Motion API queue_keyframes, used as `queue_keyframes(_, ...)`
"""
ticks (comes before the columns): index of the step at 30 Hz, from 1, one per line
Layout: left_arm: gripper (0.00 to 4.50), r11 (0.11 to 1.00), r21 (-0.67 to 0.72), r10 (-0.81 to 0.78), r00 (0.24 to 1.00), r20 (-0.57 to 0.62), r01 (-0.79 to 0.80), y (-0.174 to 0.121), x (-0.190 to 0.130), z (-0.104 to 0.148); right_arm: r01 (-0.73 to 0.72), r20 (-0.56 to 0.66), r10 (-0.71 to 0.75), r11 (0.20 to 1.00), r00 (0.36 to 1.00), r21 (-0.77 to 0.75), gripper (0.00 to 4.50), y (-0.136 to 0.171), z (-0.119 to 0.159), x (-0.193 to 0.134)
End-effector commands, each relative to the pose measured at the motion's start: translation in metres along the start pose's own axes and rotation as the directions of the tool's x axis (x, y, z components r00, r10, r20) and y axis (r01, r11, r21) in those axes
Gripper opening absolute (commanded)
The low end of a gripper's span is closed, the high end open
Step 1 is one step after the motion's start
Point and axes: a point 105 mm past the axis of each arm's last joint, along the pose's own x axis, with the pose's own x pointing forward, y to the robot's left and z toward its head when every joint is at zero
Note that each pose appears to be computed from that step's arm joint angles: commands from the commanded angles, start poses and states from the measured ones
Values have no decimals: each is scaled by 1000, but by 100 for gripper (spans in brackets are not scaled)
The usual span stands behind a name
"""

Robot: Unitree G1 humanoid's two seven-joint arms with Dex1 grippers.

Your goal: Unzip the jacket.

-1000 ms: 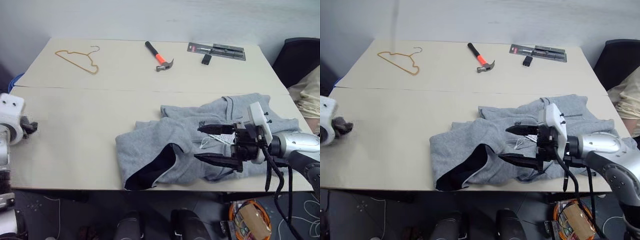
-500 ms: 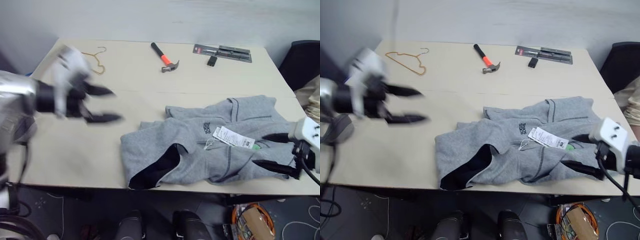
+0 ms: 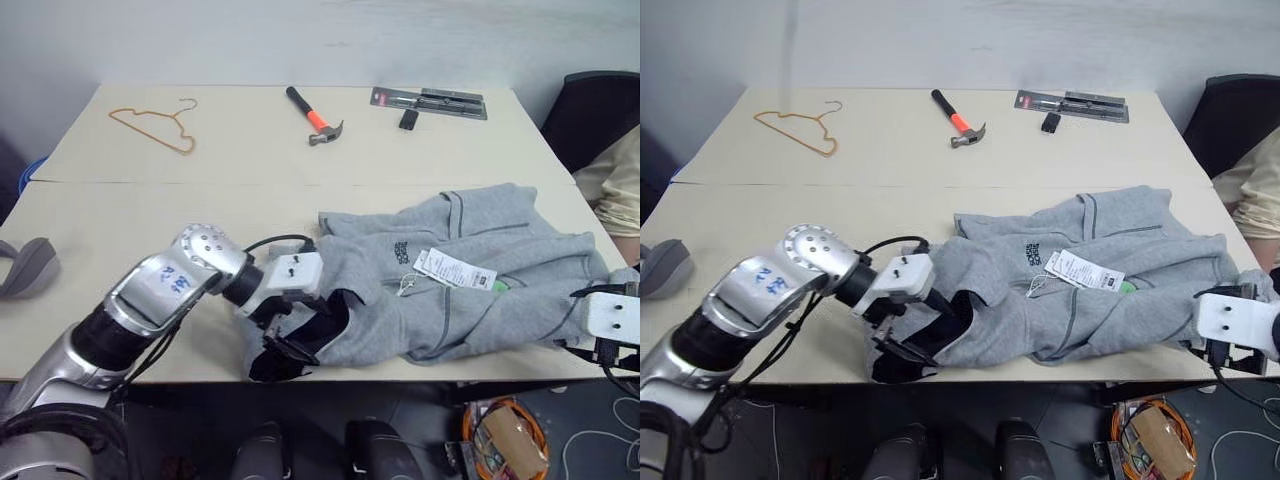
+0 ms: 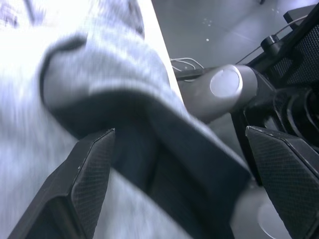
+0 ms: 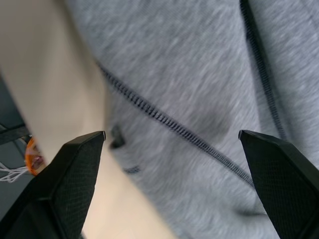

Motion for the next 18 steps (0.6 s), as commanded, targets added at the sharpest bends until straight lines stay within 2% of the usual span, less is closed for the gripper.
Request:
queue_keyframes(1,440,992,112,66,997,-47,-61,15,15,1,13,-19,-15,998,1000,-59,450,-7,0,1)
queue_keyframes(7,440,986,159,67,989,-130,-46,17,34,-14,42,8,-42,996,999,-74,450,-15,7,12)
queue_keyframes(10,380,985,170,65,985,-158,-38,15,38,-25,27,21,-26,998,999,-63,392,-12,9,17)
queue_keyframes(13,287,975,219,88,972,-217,-39,16,37,-41,20,28,-19,999,999,-46,292,-11,9,19)
queue_keyframes(18,123,976,212,104,969,-225,-55,17,31,-50,-17,36,19,999,999,-35,109,-1,9,22)
